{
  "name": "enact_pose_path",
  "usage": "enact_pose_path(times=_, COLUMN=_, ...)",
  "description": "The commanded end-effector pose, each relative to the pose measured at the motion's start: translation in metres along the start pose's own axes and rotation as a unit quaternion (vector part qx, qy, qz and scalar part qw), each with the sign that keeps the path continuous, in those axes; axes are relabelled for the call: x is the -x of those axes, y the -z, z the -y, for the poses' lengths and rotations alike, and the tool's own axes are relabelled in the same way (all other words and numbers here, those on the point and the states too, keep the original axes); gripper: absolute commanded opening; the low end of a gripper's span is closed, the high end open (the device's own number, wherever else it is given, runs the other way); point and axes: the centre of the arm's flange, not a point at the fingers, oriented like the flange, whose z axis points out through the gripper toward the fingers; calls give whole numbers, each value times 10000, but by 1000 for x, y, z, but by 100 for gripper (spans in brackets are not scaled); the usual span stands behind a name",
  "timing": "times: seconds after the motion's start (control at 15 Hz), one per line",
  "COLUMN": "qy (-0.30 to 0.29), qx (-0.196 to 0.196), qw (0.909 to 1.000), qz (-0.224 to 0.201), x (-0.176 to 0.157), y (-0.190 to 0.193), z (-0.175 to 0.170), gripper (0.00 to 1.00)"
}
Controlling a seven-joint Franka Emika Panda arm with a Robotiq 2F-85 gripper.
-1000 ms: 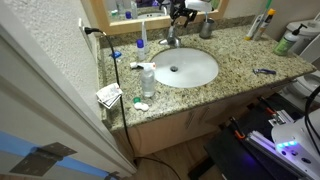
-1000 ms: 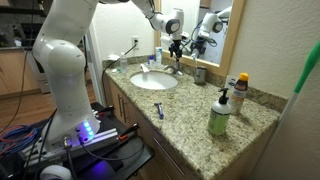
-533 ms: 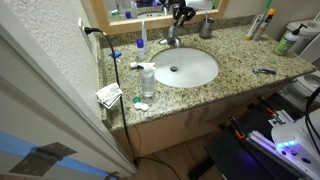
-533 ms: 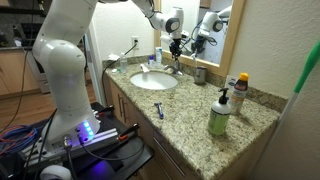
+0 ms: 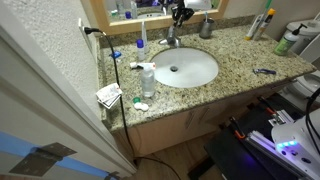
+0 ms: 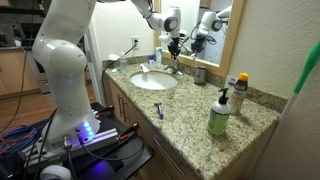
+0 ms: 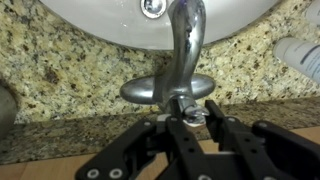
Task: Push the faucet handle to the left
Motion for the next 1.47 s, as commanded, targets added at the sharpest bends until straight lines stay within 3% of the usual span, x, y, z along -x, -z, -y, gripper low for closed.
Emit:
enact_pose_path(times=0.0, qy=186, qx=-146, qw=9997, qz=67, x=25, y=12, z=23, gripper=7)
enact_pose_path(times=0.47, qy=104, qx=-419, qw=9991, qz=-50, x=31, y=13, z=54, gripper=7)
enact_pose_path(times=0.93, qy=-309, qx=-488, qw=9962, qz=-650, x=27, y=14, z=91, gripper=7)
enact_pose_path(times=1.4, qy=-1180, qx=-493, qw=9851, qz=-1150, x=7, y=32, z=78, gripper=7)
